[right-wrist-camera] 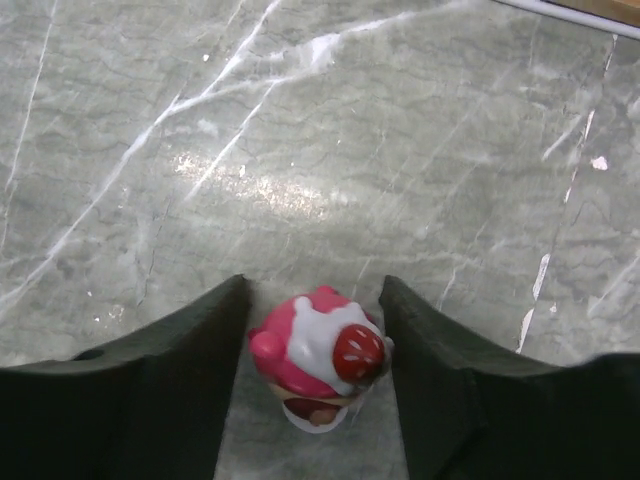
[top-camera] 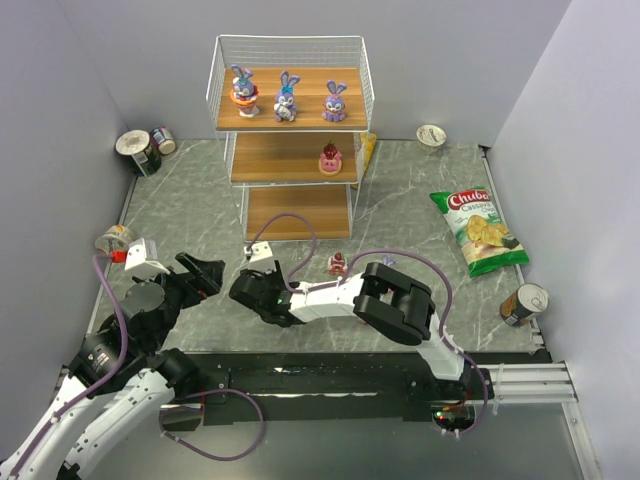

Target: Place and organize the plastic toys onto the shelf

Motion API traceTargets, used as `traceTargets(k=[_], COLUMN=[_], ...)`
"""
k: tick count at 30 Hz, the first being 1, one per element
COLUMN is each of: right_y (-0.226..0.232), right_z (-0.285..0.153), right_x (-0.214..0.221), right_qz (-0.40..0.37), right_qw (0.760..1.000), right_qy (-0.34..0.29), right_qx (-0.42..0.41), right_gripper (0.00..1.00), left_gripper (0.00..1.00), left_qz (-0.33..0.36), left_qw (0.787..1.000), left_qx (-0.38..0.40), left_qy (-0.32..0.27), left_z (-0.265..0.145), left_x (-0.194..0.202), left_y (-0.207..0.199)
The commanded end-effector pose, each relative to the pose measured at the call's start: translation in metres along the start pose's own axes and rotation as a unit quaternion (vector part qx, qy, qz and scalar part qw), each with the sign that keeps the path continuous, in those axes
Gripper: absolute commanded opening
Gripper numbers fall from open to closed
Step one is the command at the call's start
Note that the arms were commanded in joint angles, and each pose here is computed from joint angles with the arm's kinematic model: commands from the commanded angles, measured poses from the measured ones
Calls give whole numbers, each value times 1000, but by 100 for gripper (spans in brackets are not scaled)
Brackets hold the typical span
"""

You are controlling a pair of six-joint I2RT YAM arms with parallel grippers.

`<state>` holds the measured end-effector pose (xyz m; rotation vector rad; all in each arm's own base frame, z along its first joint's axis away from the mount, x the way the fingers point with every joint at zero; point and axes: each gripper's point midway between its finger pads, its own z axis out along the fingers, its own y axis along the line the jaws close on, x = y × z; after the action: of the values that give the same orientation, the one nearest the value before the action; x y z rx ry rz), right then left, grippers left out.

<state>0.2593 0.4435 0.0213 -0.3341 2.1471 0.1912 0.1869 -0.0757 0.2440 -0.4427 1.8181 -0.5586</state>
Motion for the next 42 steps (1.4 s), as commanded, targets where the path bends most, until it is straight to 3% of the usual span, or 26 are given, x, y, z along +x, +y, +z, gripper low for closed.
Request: traceTargets(k=[1,6,12,23,28,34,42], right_y=[-14,-20,-40,-88,-95,-100,-111], right_z=[-3,-14,-38,-93,-105,-125,-122], right_x=[8,-10,-65,-244,-301,-345,-341], right_qz=[-20,-10,22,50,62,57,33], right_qw=[1000,1000,999,988,982,972,967], right_qy=[20,13,-13,-148,-180,-226,-251], right_qx=[9,19,20,2,-4,-3,16], right_gripper=[49,29,21,21,21,21,21], left_gripper=[96,96,97,97,96,97,96], left_qz=[0,-1,-4,4,58,78,61], left_qw=[1000,1000,1000,1000,998,997,998], left_qx=[9,10,9,25,21,24,-12], left_qy=[-5,-6,-9,-7,-19,-9,-11], left_z=[1,1,-1,0,8,17,11], left_x=[-2,-3,-5,-4,-11,-6,-7], left_y=[-5,-5,-4,-10,-13,-17,-1])
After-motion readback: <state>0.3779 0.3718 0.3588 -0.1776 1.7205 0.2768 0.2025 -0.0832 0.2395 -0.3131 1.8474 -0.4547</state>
